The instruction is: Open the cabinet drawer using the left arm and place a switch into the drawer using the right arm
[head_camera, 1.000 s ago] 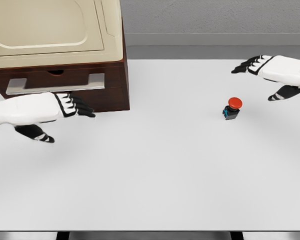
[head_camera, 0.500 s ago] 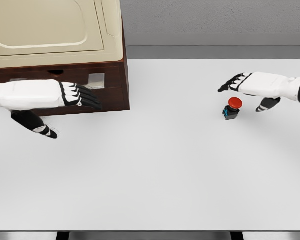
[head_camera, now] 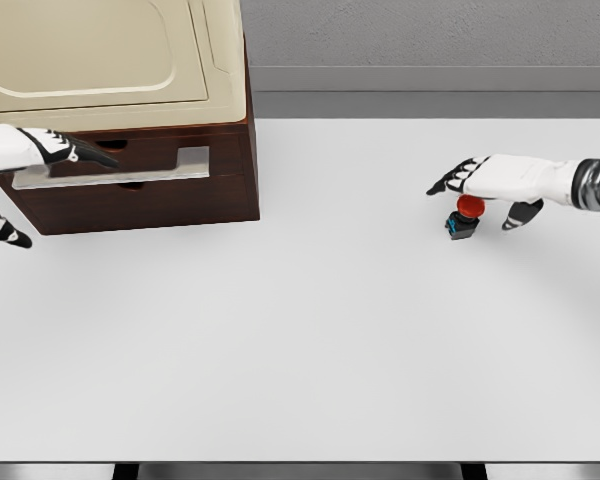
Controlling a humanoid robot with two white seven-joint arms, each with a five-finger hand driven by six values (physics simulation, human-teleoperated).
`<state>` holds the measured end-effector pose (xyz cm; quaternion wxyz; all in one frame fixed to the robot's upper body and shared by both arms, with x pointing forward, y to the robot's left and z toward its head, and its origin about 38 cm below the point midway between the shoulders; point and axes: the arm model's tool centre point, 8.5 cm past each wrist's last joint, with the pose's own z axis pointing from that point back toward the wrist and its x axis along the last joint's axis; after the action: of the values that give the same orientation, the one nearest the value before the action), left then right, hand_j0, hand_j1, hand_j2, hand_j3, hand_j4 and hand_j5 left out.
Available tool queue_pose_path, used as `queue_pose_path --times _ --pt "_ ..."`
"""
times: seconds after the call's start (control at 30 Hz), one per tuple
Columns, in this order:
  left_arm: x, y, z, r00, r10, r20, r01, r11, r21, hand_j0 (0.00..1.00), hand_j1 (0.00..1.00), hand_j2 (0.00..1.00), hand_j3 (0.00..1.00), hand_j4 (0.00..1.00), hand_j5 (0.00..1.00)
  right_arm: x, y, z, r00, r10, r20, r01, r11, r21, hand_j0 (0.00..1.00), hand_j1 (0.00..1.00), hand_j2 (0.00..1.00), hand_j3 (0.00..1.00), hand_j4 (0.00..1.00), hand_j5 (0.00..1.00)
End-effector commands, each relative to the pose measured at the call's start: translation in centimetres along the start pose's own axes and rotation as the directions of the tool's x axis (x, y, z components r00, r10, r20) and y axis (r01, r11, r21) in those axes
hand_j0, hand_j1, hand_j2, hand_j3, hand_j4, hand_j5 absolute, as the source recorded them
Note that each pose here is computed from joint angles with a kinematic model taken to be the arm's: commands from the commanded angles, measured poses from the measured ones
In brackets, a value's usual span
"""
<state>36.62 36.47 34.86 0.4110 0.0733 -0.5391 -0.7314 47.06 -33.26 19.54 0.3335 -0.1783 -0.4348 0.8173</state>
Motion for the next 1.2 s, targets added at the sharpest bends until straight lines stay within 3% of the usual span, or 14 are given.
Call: queue_pose_path --times 0.0,0.1,0.23,0.3,0.5,0.57,0.7,1.17 --pt "-1.0 0.0 -0.8 0.992 0.086 -0.087 -0.086 0.996 0.0 1.0 1.0 1.0 1.0 1.0 1.0 -0.1 0.2 -0.2 1.0 -0.01 -0.003 0.01 1.0 0.002 1.0 1.0 1.0 1.0 1.0 1.0" --pt "-0.9 0.0 -3.2 0.985 0.145 -0.095 -0.146 0.989 0.004 1.0 1.0 1.0 1.0 1.0 1.0 0.0 0.2 -0.4 1.0 -0.006 0.001 0.006 1.0 0.006 1.0 1.0 1.0 1.0 1.0 1.0" --pt "-0.1 0.1 -4.1 0.965 0.262 0.003 -0.262 0.965 0.018 1.0 1.0 1.0 1.0 1.0 1.0 0.3 0.5 -0.7 1.0 -0.003 0.011 0.003 1.0 0.022 1.0 1.0 1.0 1.0 1.0 1.0" --pt "-0.2 -0.2 -4.2 0.96 0.28 0.007 -0.28 0.96 0.013 1.0 1.0 1.0 1.0 1.0 1.0 0.3 0.6 -0.8 1.0 -0.003 0.011 0.002 1.0 0.024 1.0 1.0 1.0 1.0 1.0 1.0" --pt "-1.2 -1.1 -4.4 0.936 0.343 -0.074 -0.343 0.939 0.013 1.0 1.0 1.0 1.0 1.0 1.0 0.3 0.6 -0.8 1.0 -0.003 0.011 0.002 1.0 0.024 1.0 1.0 1.0 1.0 1.0 1.0" --pt "-1.4 -1.1 -4.7 0.914 0.398 -0.076 -0.395 0.917 0.055 1.0 1.0 1.0 1.0 1.0 1.0 0.3 0.5 -0.8 1.0 -0.002 0.011 0.001 1.0 0.023 1.0 1.0 1.0 1.0 1.0 1.0" --pt "-2.2 -2.0 -5.7 0.887 0.447 -0.116 -0.436 0.893 0.11 1.0 1.0 1.0 1.0 1.0 1.0 0.3 0.5 -0.8 1.0 -0.002 0.011 0.001 1.0 0.023 1.0 1.0 1.0 1.0 1.0 1.0" --pt "-2.8 -3.6 -5.8 0.881 0.449 -0.151 -0.442 0.893 0.082 1.0 1.0 1.0 1.0 1.0 1.0 0.2 0.4 -0.6 1.0 0.001 0.008 -0.001 1.0 0.022 1.0 1.0 1.0 1.0 1.0 1.0"
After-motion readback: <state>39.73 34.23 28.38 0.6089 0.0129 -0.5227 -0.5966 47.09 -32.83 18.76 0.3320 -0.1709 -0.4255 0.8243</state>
